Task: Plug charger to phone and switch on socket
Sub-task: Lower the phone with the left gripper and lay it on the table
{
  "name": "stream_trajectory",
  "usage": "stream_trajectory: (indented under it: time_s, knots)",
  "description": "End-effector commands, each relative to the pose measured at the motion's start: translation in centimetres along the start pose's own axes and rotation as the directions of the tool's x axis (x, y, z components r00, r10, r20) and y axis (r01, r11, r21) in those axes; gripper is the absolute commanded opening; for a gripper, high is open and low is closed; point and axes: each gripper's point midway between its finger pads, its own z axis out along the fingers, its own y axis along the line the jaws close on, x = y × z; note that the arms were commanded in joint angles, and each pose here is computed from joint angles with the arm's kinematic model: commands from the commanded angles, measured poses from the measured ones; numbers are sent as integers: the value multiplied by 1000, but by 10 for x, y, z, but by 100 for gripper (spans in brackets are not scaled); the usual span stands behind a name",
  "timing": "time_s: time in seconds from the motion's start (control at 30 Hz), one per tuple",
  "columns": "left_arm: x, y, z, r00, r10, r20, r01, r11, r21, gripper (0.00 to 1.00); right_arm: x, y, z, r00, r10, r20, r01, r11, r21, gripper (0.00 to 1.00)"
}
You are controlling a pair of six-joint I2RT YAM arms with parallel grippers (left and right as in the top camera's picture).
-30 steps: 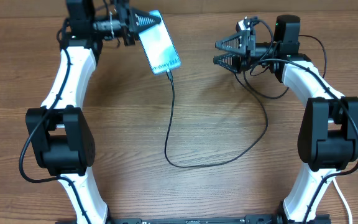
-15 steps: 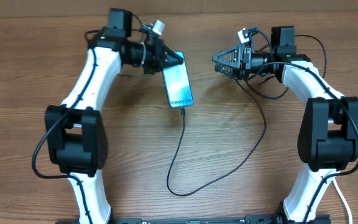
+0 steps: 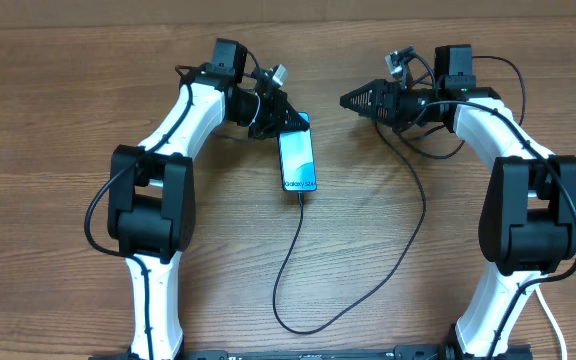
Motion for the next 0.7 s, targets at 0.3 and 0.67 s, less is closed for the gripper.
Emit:
stream_trajectory:
  time_s: [0.3, 0.67]
  knots:
    - [-6, 7, 12, 1000, 6, -1, -6, 1000, 30, 4, -9, -24, -4, 998, -55, 32, 49, 987, 156, 100]
    - [-1, 2, 22, 1000, 21, -17, -20, 1000, 24, 4, -9, -29, -5, 998, -49, 32, 42, 982, 185, 100]
